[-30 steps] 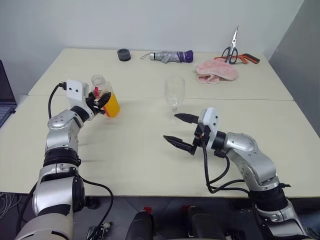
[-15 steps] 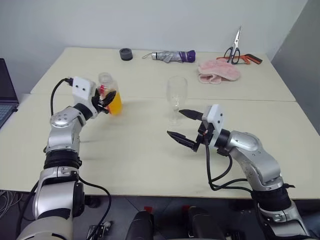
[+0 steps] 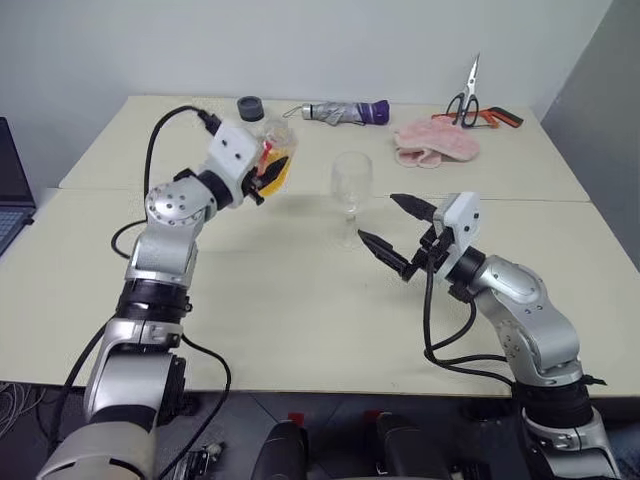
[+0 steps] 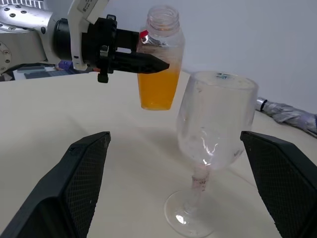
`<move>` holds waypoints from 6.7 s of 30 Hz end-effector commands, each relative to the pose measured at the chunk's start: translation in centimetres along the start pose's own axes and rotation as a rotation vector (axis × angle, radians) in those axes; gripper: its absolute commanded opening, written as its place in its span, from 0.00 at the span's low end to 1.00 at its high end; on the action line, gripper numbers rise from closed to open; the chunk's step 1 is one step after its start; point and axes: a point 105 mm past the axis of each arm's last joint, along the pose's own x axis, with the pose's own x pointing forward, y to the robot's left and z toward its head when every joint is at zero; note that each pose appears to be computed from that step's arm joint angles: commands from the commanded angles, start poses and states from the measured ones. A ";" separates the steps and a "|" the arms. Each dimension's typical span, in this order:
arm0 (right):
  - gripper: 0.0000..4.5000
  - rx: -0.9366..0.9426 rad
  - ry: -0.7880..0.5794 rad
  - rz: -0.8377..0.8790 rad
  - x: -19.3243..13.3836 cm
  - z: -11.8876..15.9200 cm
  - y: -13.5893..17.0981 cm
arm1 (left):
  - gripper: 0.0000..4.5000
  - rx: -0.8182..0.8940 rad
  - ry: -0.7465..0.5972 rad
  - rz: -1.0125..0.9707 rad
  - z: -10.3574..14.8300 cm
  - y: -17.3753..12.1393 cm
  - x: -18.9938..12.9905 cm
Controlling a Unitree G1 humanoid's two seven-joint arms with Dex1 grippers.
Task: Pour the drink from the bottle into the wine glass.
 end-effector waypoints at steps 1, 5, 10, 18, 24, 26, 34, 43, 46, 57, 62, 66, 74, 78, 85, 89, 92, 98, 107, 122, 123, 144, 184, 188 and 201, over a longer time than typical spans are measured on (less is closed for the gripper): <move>1.00 -0.036 -0.048 -0.034 0.1 1.2 -1.0 | 0.37 0.138 -0.081 0.014 2.7 0.9 0.8; 1.00 -0.027 -0.046 -0.047 -0.3 0.9 -1.5 | 0.37 0.223 -0.106 -0.011 3.3 0.6 1.6; 1.00 -0.024 -0.039 -0.039 -1.0 1.0 -2.2 | 0.37 0.327 -0.134 -0.029 4.0 0.4 2.7; 1.00 -0.009 -0.022 -0.001 -1.7 1.2 -1.7 | 0.37 0.454 -0.175 -0.047 5.0 -0.3 4.1; 1.00 -0.007 -0.021 -0.010 -2.0 1.3 -1.7 | 0.37 0.535 -0.196 -0.054 5.7 -0.8 4.8; 1.00 -0.007 -0.020 -0.013 -2.1 1.3 -1.8 | 0.37 0.551 -0.197 -0.058 5.7 -0.8 4.9; 1.00 -0.009 -0.018 -0.019 -2.1 1.3 -1.7 | 0.37 0.625 -0.212 -0.067 6.3 -1.0 5.2; 1.00 -0.031 -0.037 0.000 -2.5 1.6 -1.5 | 0.37 0.725 -0.212 -0.061 6.6 -0.7 5.3; 1.00 -0.030 -0.041 0.001 -2.7 1.8 -1.5 | 0.37 0.749 -0.218 -0.055 6.8 -0.7 5.4; 1.00 -0.024 -0.035 0.001 -2.7 1.7 -1.4 | 0.37 0.816 -0.208 -0.025 6.9 0.0 5.6; 1.00 -0.023 -0.034 0.004 -2.7 1.7 -1.4 | 0.37 0.857 -0.204 -0.019 6.8 0.2 5.5; 1.00 -0.021 -0.034 0.011 -2.7 1.8 -1.3 | 0.37 0.885 -0.204 -0.013 6.8 0.3 5.5; 1.00 -0.006 -0.032 0.032 -2.8 1.9 -1.2 | 0.37 0.927 -0.198 -0.003 6.7 0.6 5.3; 1.00 -0.010 -0.034 0.035 -2.8 2.0 -1.3 | 0.37 0.940 -0.190 -0.004 6.5 0.7 5.3; 1.00 -0.014 -0.034 0.036 -2.9 2.0 -1.4 | 0.37 0.958 -0.189 0.002 6.5 0.9 5.3; 1.00 -0.014 -0.034 0.036 -2.9 2.0 -1.4 | 0.37 0.961 -0.187 0.009 6.6 1.0 5.3; 1.00 -0.014 -0.034 0.036 -2.8 2.0 -1.4 | 0.37 0.965 -0.185 0.012 6.6 1.2 5.2; 1.00 -0.018 -0.040 0.027 -2.8 2.1 -1.5 | 0.37 0.971 -0.180 0.018 6.6 1.4 5.2; 1.00 -0.013 -0.047 0.014 -2.8 2.1 -1.7 | 0.37 0.981 -0.176 0.019 6.6 1.5 5.2; 1.00 -0.008 -0.049 0.032 -2.7 2.0 -1.3 | 0.37 1.004 -0.168 0.022 6.6 1.8 5.1; 1.00 -0.007 -0.049 0.035 -2.7 2.0 -1.3 | 0.37 1.005 -0.168 0.022 6.6 1.8 5.1; 1.00 -0.002 -0.052 0.051 -2.7 2.0 -0.8 | 0.37 1.024 -0.170 0.020 6.7 1.9 5.2; 1.00 0.003 -0.048 0.069 -2.4 1.8 -0.3 | 0.37 0.978 -0.135 0.017 5.7 1.8 5.3; 1.00 0.003 -0.049 0.072 -2.4 1.9 -0.2 | 0.37 0.966 -0.131 0.023 5.6 1.8 5.4; 1.00 0.001 -0.050 0.077 -2.3 1.8 0.0 | 0.37 0.721 -0.091 0.067 5.0 2.5 5.5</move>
